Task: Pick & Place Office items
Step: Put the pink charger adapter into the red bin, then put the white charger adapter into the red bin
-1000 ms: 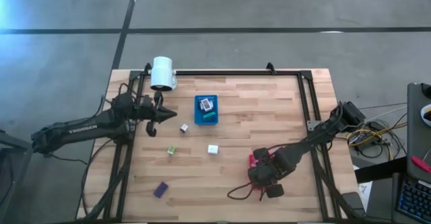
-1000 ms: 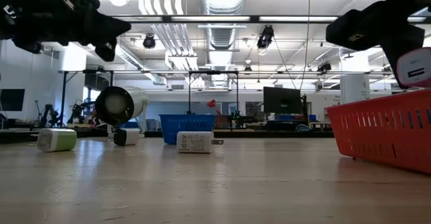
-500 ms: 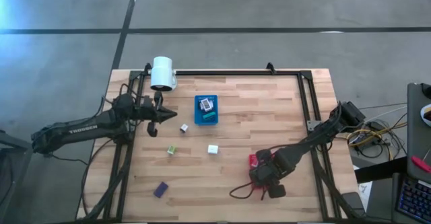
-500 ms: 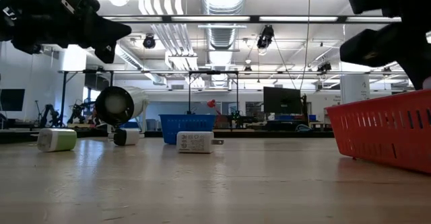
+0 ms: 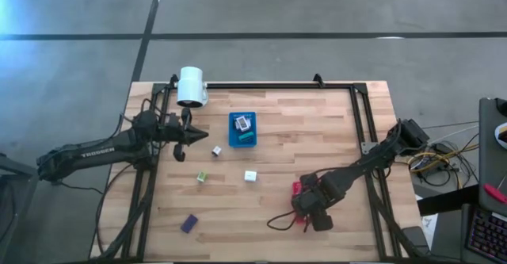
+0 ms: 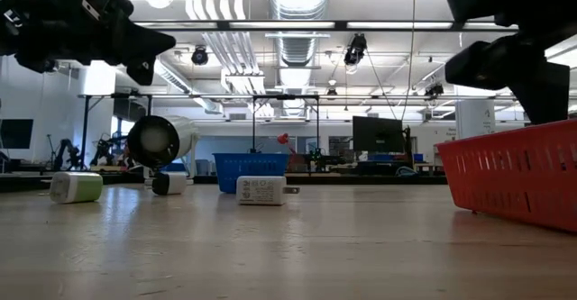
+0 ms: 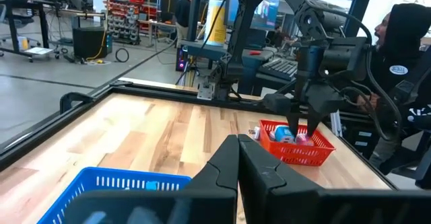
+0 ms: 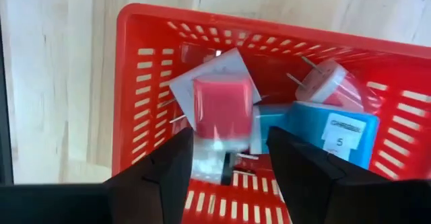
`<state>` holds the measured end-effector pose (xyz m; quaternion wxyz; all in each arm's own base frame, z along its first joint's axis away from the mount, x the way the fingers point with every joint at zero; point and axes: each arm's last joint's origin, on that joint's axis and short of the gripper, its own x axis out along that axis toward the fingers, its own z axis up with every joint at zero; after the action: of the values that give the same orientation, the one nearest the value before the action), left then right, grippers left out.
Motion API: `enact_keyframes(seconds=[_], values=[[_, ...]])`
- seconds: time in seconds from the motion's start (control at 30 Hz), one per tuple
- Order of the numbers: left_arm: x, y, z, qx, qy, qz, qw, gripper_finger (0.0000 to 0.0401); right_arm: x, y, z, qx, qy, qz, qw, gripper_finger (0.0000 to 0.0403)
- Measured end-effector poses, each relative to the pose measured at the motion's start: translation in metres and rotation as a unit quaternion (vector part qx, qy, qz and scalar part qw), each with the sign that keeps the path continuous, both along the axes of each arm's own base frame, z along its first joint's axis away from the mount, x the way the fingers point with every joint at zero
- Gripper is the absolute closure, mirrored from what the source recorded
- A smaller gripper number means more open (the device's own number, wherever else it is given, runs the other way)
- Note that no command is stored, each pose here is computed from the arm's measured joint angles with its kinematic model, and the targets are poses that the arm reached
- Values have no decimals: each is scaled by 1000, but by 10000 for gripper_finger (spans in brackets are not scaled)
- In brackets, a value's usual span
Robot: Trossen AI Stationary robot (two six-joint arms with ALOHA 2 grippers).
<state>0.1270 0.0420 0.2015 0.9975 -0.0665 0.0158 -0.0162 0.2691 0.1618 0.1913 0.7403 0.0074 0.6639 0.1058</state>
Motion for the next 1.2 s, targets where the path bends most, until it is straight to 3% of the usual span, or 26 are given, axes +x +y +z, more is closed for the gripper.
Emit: enact_keyframes(seconds=[0.23,0.43,0.67,0.87,1.03,1.2], values=[[0,0,-1,3,5,-1,1000,396,-1,-1,9,2,-1,28,1000,214],[0,0,-1,5,5,-1,1000,396,0,-7,49,30,-133,98,986,249],[0,0,-2,17,8,0,1000,396,-11,-41,110,10,-339,133,931,313],[1,0,-2,16,10,0,1000,396,-43,-84,141,9,-477,93,874,360],[1,0,-3,16,11,0,1000,396,-77,-124,141,0,-569,17,822,382],[1,0,-3,25,11,-1,1000,396,-112,-154,119,-25,-614,-50,787,394]])
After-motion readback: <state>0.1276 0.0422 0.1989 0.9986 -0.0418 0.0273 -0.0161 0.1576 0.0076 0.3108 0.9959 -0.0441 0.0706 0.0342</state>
